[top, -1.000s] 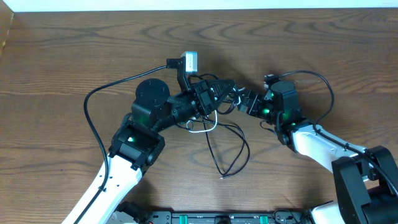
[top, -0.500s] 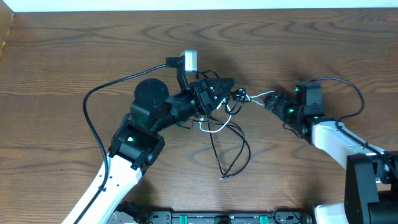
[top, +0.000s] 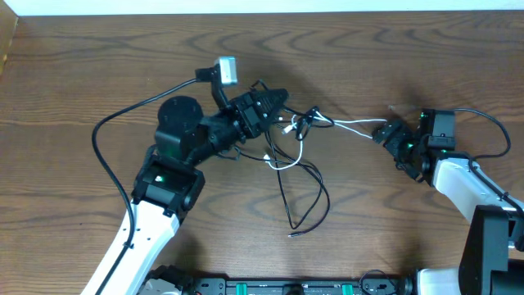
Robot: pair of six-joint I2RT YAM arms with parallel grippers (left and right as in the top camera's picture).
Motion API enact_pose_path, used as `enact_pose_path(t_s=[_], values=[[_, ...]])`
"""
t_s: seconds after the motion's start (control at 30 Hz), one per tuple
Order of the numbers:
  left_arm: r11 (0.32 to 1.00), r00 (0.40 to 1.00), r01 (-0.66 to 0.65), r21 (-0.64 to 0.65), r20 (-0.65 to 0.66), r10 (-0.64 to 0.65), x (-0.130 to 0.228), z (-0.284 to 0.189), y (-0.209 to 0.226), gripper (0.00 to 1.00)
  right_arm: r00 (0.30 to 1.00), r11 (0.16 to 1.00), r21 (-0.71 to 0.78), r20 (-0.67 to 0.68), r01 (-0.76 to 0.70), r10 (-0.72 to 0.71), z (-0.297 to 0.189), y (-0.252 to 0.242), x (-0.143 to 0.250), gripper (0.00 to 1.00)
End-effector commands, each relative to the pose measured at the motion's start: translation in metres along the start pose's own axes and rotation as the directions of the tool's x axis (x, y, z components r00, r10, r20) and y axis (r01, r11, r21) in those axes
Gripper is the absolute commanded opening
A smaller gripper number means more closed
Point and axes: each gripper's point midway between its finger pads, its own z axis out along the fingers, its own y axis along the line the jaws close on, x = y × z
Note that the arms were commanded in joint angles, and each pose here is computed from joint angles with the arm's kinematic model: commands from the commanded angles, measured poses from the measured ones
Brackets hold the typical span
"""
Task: Untangle cables
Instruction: 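Pull the white cable rightward with the right gripper, stretching it out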
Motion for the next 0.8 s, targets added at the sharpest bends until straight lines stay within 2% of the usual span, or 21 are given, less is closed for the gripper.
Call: enact_pose_path(t_s=[0.0,0.43,0.77], values=[[0.999,0.997,-0.048,0.024,0.056,0.047,-0.021,-0.009,-0.012,0.07,0.999,0.987,0.159,-0.039,-0.028,0.035,0.011,-0.05,0.018,0.99],[0.997,0.991,-0.081,-0.011,0.108,0.082,-0.049,-0.028,0.005,0.08,1.0,0.97,0.243,-0.014,-0.019,0.023,0.008,-0.066,0.016,0.99],[0.996,0.986,-0.033,-0.085,0.159,0.047,-0.072,-0.048,0.032,0.08,0.998,0.939,0.339,-0.003,-0.064,0.069,-0.001,-0.094,0.013,0.99]])
